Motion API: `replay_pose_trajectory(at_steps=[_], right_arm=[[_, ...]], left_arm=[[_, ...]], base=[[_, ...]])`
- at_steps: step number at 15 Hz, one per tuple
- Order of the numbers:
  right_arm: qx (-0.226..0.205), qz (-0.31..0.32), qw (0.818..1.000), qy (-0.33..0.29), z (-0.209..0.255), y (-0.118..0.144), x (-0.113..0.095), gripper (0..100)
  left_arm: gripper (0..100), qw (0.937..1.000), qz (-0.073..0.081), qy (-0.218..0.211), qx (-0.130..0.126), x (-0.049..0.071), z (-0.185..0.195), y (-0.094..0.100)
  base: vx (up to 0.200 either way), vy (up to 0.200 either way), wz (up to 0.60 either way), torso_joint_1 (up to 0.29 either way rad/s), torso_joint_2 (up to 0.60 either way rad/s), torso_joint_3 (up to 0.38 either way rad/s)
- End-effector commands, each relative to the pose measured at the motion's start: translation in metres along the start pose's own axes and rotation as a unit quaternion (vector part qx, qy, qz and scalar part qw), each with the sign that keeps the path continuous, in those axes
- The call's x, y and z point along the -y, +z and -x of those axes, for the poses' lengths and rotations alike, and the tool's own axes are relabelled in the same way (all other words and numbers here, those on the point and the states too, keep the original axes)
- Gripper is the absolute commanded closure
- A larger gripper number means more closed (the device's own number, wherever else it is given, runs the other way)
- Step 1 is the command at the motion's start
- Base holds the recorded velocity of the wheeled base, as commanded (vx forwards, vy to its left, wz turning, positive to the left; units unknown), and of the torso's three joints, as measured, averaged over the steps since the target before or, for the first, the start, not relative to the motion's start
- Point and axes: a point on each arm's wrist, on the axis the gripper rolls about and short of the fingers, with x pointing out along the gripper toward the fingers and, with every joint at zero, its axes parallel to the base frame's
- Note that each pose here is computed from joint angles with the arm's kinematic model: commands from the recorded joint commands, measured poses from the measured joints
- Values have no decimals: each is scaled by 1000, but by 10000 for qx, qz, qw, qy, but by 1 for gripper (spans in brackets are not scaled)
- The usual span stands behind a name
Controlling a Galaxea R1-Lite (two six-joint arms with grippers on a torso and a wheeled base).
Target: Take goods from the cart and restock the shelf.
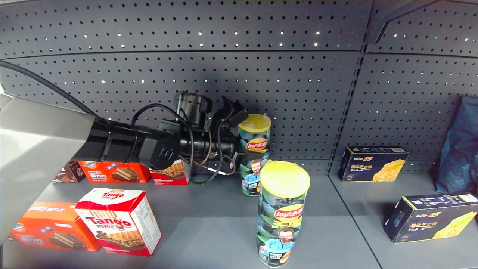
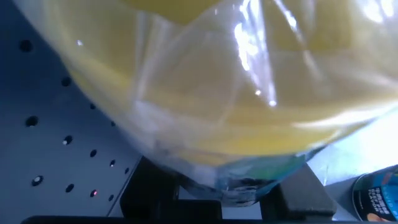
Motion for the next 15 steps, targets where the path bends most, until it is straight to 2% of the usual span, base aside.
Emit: replay_pose_trajectory(at_steps=[1, 8, 14, 15], right_arm=[[-5, 0, 10000, 8, 0, 0, 0, 0], [-5, 0, 10000, 8, 0, 0, 0, 0], [-5, 0, 10000, 8, 0, 0, 0, 0], [-5, 0, 10000, 1, 0, 0, 0, 0]], left_arm=[[100, 10000, 10, -31, -27, 1, -3, -2], [100, 9999, 46, -63, -96, 0, -7, -9], [100, 10000, -51, -62, -54, 6, -19, -13], [0, 10000, -70, -7, -62, 6, -19, -12]], base=[[0, 0, 0, 0, 0, 0], [0, 0, 0, 0, 0, 0], [0, 0, 0, 0, 0, 0], [0, 0, 0, 0, 0, 0]])
